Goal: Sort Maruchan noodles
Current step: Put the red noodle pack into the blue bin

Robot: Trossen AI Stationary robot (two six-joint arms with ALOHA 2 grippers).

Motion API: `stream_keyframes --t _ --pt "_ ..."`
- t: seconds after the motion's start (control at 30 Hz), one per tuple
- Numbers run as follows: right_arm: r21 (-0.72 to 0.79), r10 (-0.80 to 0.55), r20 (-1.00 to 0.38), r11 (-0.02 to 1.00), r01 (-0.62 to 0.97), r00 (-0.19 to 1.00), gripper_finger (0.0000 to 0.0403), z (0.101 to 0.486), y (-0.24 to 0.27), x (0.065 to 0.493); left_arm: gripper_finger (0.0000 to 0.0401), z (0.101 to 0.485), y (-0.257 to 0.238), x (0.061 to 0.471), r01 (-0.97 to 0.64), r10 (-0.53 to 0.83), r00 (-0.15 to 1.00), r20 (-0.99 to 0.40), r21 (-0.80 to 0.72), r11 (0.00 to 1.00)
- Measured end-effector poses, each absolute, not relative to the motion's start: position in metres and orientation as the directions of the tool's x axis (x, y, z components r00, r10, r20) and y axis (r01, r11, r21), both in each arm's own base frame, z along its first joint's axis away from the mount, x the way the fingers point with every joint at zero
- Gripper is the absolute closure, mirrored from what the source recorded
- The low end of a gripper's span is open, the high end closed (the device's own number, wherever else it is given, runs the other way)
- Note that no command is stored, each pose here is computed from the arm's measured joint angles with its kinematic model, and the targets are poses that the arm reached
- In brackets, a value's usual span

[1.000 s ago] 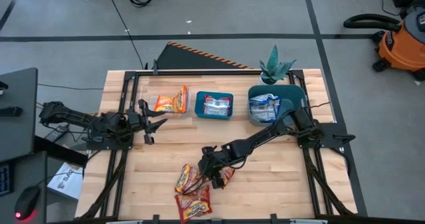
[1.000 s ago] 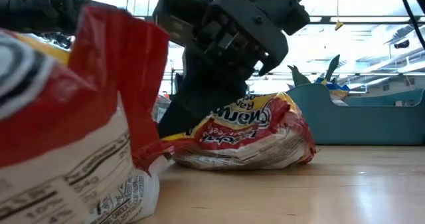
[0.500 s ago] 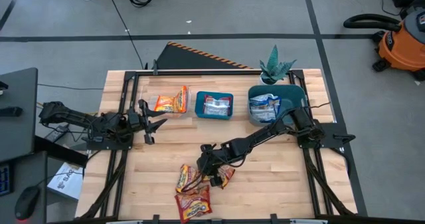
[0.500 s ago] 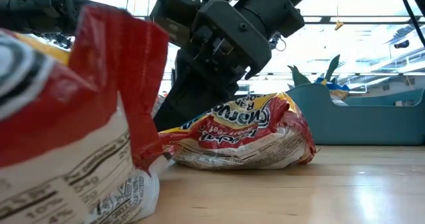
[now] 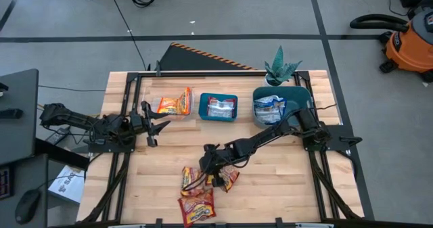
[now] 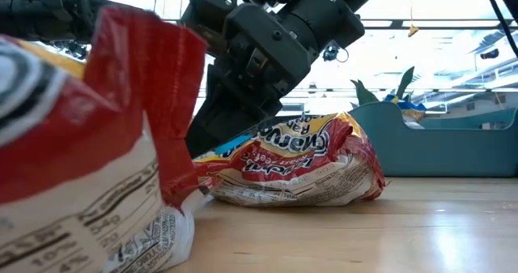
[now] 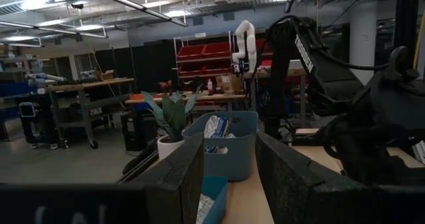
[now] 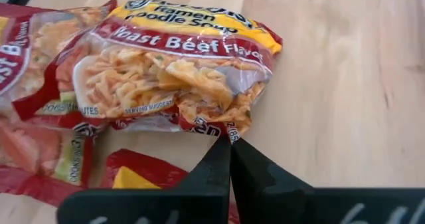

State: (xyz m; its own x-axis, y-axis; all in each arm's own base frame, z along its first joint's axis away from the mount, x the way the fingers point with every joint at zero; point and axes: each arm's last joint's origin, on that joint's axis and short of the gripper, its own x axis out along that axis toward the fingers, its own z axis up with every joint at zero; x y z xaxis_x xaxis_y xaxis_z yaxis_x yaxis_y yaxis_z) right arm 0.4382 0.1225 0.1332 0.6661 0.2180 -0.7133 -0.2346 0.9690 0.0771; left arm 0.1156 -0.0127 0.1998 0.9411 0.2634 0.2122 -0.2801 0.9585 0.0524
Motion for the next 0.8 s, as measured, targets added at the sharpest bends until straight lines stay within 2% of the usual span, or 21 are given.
stream_keyframes --t 0.2,0.47,0.8 --pt "0.041 0.167 -0.682 0.981 -0.19 0.712 0.0397 0.159 0.104 0.439 0.0259 0.2 -0.013 0.116 -0.28 0.263 0.941 0.212 0.053 0.958" --pt "-0.095 -0.04 -0.657 0.995 -0.03 0.753 0.0398 0.204 0.067 0.429 0.0259 0.199 -0.013 0.116 -0.28 0.263 0.943 0.205 0.057 0.958" --pt "-0.255 -0.315 -0.512 0.944 0.209 0.799 0.04 0.283 0.009 0.401 0.0259 0.199 -0.013 0.116 -0.28 0.263 0.943 0.203 0.058 0.958"
